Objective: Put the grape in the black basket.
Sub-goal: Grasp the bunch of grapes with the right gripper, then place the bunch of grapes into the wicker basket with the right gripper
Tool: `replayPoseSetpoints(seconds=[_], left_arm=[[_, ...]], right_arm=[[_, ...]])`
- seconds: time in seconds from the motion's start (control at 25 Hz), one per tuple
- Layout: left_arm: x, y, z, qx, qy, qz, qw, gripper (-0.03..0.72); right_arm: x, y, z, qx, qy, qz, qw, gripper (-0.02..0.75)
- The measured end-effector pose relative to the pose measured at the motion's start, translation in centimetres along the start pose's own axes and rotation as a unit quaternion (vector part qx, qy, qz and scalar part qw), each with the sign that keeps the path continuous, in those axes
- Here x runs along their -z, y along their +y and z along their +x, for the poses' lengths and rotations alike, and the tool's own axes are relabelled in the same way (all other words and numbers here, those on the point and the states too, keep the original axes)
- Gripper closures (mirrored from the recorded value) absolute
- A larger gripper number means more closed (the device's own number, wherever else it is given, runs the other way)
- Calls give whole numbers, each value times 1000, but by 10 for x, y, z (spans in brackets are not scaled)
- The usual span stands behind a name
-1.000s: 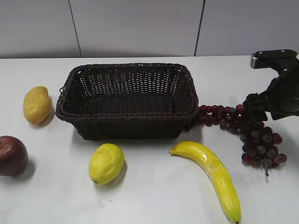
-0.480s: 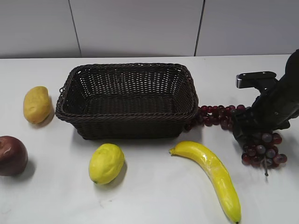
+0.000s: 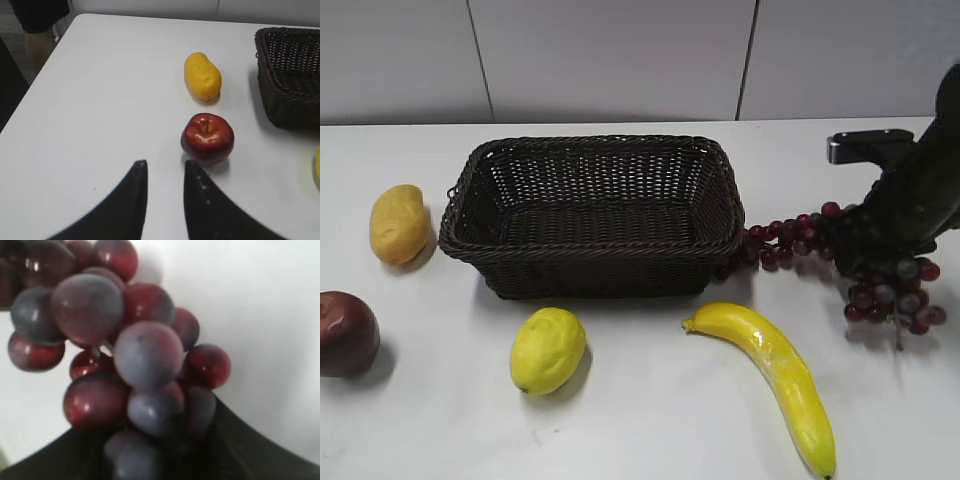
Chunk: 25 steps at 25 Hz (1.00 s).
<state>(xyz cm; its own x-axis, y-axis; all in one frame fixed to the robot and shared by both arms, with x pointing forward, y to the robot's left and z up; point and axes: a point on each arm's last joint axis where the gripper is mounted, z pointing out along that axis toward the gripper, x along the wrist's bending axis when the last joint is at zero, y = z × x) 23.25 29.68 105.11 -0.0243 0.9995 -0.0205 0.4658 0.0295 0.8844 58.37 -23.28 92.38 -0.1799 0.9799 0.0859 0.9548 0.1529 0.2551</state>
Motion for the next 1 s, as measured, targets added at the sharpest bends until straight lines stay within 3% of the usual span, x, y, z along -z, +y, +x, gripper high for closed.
replayPoseSetpoints(seconds=[0.24, 0.4, 0.6, 0.8, 1.0], left_arm=[[0, 0, 0, 0, 0, 0, 1000, 455], [0, 0, 0, 0, 0, 0, 1000, 455], [0, 0, 0, 0, 0, 0, 1000, 455], [0, 0, 0, 0, 0, 0, 1000, 455], [0, 0, 0, 0, 0, 0, 1000, 455]], right_arm=[[72, 27, 8, 11, 10, -57, 998, 436], [132, 40, 18, 22, 19, -134, 991, 437], [194, 53, 51, 74, 41, -228, 970, 437], [217, 55, 99, 130, 85, -278, 948, 438], [206, 58, 140, 163, 114, -304, 932, 438]])
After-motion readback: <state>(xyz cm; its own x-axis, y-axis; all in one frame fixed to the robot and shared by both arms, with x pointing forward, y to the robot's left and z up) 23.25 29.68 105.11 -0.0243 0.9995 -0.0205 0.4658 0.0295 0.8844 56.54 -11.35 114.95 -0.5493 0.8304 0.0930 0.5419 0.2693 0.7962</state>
